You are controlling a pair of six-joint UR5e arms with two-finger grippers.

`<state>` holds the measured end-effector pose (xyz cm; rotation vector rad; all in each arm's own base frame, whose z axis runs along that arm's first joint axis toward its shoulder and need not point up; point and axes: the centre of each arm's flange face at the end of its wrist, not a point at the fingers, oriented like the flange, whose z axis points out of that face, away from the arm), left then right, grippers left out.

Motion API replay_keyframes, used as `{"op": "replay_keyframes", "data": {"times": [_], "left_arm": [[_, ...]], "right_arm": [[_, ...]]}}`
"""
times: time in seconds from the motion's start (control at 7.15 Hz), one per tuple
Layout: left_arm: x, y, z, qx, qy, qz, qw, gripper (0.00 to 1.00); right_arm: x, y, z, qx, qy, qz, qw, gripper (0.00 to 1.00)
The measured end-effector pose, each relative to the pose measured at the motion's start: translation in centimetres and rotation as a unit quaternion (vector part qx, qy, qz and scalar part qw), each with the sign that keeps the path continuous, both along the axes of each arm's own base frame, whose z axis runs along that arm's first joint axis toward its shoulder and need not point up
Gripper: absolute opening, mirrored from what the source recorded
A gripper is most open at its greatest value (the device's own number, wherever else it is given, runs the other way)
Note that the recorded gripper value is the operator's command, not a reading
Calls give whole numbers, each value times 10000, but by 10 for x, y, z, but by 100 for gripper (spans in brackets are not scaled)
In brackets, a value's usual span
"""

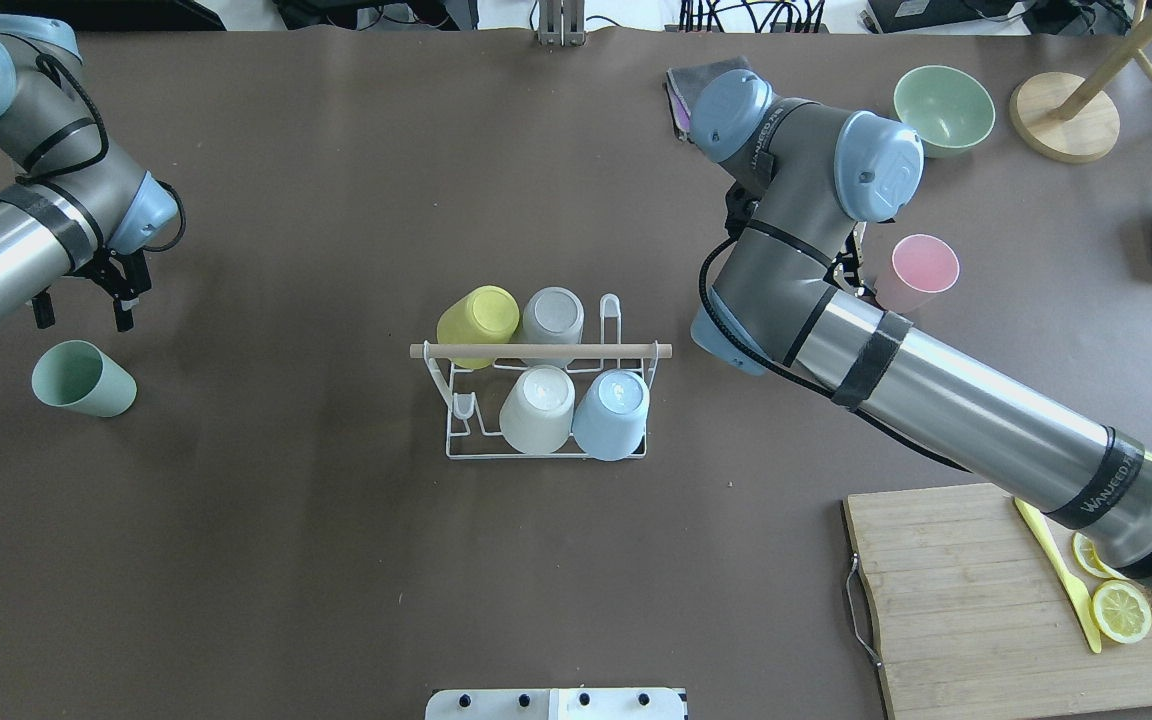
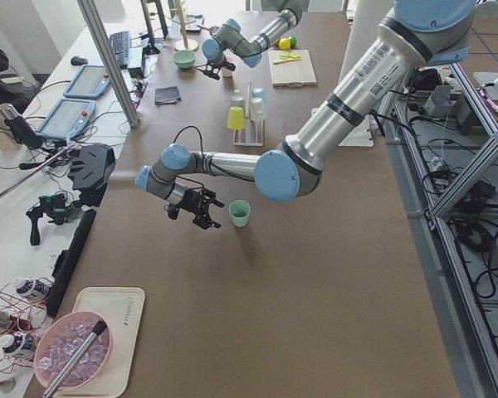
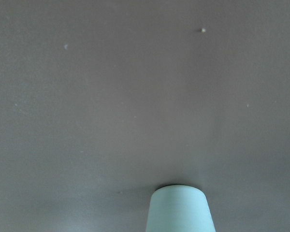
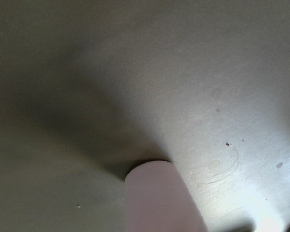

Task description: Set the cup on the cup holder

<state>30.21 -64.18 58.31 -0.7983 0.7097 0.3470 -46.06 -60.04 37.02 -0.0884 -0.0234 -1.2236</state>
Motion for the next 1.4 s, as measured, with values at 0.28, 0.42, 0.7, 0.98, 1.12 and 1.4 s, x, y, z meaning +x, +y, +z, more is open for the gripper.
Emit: {"op": "replay_keyframes", "data": {"times": [0.28,0.42,0.7,0.98,1.12,1.4], "left_arm": [[8,4,5,-91,-32,34,9999,97],[11,5,8,-136,-62,53,9999,97],[19,10,11,-213,-112,119,9996,97],[22,12,10,-284,-157,151,9994,97],[22,13,10,-311,-172,157,9992,97],[24,15,11,-327,-178,179,9991,97]], "right_arm": [[-9,-3,12,6,237,-602,9979,100],[-14,0,17,20,320,-819,9961,100],[-26,10,26,133,546,-1119,9921,100],[-33,13,38,165,657,-1284,9894,100],[-32,12,44,190,678,-1375,9880,100],[-29,13,56,211,731,-1448,9865,100]]}}
